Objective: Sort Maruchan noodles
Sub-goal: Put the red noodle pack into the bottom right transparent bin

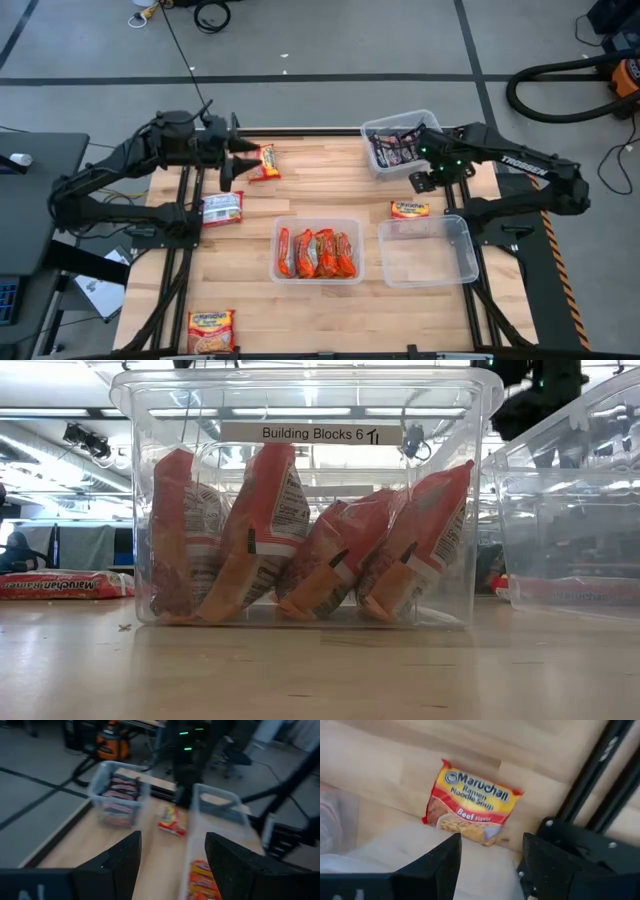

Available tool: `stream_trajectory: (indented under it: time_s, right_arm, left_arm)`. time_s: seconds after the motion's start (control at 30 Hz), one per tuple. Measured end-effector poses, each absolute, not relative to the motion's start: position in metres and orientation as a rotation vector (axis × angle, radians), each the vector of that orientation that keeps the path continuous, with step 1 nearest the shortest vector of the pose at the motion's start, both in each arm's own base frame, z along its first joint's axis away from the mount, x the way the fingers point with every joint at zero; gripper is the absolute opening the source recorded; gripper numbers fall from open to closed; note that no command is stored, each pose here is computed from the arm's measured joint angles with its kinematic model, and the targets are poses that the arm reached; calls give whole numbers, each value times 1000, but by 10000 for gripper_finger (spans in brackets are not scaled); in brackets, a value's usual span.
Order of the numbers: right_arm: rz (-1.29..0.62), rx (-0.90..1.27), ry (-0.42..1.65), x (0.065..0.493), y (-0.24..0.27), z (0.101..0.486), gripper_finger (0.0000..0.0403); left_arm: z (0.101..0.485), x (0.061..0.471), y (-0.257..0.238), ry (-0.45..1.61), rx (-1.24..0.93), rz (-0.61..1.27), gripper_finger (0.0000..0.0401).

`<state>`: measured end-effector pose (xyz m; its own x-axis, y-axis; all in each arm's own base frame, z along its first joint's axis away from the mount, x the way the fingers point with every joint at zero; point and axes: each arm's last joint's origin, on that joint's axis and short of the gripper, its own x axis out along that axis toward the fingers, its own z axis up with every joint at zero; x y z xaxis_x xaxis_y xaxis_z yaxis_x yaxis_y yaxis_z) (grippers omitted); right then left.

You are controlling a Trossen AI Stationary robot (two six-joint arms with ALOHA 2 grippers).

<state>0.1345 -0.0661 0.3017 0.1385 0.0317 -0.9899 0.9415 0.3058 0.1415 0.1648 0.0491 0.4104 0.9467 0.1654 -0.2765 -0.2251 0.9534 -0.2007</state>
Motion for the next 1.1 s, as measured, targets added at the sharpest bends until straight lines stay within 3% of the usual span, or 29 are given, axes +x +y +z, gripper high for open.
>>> stream_trajectory:
  time_s: [0.33,0.67,1.1]
  right_arm:
    - [-655,1134,1132,148,-80,216,217]
    - [-836,1208,1165,160,-78,191,207]
    - [-334,602,1328,174,-83,177,225]
  left_arm:
    - [411,165,22,280,-244,56,222]
    - [402,163,13,373,-340,136,222]
    - [401,160,9,369,-382,179,222]
